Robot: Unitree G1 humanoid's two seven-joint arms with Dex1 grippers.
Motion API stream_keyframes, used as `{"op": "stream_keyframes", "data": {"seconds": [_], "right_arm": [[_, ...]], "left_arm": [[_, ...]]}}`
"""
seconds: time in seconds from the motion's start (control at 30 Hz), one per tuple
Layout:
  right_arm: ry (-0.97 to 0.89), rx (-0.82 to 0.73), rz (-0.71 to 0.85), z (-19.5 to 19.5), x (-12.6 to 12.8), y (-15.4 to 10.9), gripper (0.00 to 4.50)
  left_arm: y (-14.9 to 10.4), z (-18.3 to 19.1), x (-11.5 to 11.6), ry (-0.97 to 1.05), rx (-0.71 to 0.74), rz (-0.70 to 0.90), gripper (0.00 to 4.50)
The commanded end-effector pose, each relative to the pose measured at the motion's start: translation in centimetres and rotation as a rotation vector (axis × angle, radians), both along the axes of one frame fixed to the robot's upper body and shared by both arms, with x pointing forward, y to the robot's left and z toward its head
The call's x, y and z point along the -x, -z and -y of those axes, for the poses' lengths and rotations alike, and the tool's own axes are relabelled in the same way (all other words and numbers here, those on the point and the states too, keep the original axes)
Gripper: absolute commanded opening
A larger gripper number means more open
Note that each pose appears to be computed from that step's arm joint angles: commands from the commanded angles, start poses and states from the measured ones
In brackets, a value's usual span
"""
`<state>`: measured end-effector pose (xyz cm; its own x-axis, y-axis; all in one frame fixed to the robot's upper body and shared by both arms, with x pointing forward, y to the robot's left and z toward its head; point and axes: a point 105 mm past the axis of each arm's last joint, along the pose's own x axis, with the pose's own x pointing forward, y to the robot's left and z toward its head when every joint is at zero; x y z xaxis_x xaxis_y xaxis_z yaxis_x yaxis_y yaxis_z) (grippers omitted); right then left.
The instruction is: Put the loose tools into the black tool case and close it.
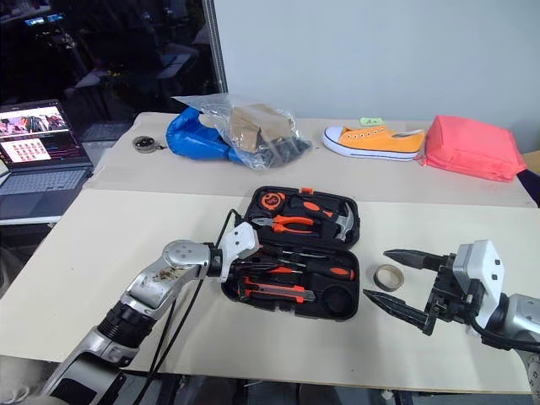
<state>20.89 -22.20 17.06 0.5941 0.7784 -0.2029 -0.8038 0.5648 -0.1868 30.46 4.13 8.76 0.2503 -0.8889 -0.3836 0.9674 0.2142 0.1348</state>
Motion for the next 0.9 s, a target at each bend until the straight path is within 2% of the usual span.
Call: {"op": "stream_keyframes", "data": {"seconds": [0.03,0.23,0.4,0.5,0.6,0.7,0.77,0.9], "right_arm": [[0.002,0.015,0.039,0.1,0.2,-1.1,4.5],[-0.001,0.015,0.035,0.2,0.1,-0.7,4.5],[-0.012,0.019,0.037,0.0,-0.1,-0.8,4.5],[-0.015,0.02,0.039,0.0,-0.1,-0.9,4.5],[-0.012,0.02,0.038,0.0,-0.1,-0.9,4.5],[0.035,0.014,0.037,0.2,-0.4,-0.8,4.5],[0.06,0.012,0.044,0.4,-0.5,-1.0,4.5],[0.103,0.106,0.004,1.3,-0.2,-0.3,4.5]], "left_arm": [[2.7,-1.3,0.7,-0.013,-0.091,-0.056,0.06],[4.5,-2.3,0.9,0.006,-0.201,0.009,0.06],[5.7,-3.4,0.7,-0.028,-0.284,-0.014,0.06],[6.0,-4.5,0.6,-0.044,-0.32,-0.02,0.06],[5.5,-4.6,0.6,-0.041,-0.289,-0.005,0.06],[1.0,-2.9,-0.5,-0.101,-0.012,0.055,0.06],[-2.5,-2.3,-0.3,-0.104,0.156,0.075,0.06],[-7.0,-2.6,1.1,-0.072,0.358,0.092,0.06]]}}
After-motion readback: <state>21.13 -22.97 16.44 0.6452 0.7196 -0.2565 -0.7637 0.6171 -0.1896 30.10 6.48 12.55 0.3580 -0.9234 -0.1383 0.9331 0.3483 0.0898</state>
